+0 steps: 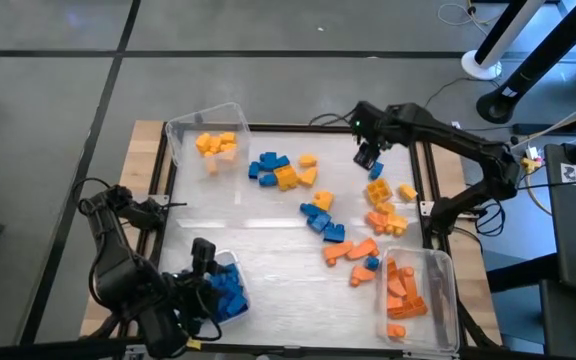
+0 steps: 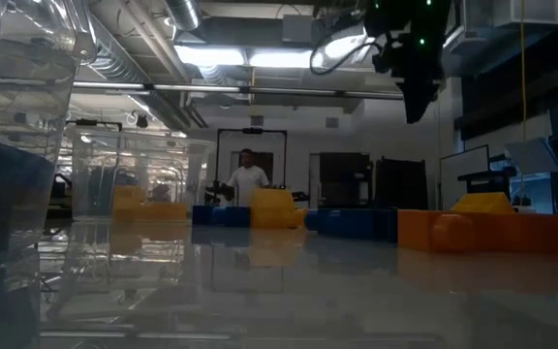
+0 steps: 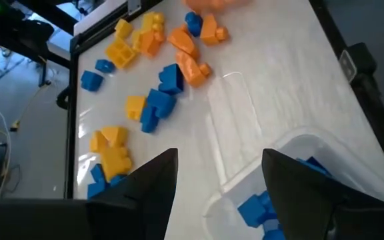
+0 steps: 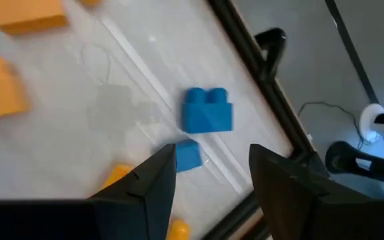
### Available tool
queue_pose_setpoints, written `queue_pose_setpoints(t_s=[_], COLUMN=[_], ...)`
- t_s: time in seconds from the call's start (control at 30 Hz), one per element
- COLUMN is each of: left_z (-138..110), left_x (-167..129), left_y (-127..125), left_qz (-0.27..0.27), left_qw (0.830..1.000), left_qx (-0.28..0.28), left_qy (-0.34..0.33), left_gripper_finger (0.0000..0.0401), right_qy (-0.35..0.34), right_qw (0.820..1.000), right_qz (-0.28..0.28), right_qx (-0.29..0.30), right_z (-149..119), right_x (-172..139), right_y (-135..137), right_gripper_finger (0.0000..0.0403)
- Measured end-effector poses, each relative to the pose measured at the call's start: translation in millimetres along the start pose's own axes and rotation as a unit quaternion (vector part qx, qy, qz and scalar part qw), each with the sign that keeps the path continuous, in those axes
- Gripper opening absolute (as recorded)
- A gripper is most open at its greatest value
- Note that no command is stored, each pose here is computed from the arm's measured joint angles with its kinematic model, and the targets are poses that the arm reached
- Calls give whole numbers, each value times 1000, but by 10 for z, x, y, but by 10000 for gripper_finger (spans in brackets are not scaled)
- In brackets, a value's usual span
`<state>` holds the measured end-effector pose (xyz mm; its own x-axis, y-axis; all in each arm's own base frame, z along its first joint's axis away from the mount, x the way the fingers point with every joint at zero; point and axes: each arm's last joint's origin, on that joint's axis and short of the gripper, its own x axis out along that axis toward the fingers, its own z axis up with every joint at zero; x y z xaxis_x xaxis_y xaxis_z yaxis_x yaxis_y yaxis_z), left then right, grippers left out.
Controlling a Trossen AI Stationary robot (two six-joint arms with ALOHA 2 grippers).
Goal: Sort blocks
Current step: Put the blue game piece into the bottom left transparent bin
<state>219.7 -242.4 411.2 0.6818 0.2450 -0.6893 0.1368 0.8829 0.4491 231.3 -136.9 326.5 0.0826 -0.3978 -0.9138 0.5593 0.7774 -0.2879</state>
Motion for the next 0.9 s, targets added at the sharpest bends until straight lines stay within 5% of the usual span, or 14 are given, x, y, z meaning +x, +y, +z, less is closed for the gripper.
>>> queue_pose_setpoints(t_s=[0.33,0.9], left_z=[-137,-1199], left_x=[238,775], left_y=[68,384], left_qz=[41,73], left_qw=[998,995], left_qx=[16,-68], left_qy=[39,24], left_gripper_finger=[206,206], right_qy=[23,84], right_qw=[997,995], right_qz=[55,44], right_qx=[50,35], right_z=[71,143], right_x=[612,1104], right_y=[-139,-257], right_gripper_finger=[191,191])
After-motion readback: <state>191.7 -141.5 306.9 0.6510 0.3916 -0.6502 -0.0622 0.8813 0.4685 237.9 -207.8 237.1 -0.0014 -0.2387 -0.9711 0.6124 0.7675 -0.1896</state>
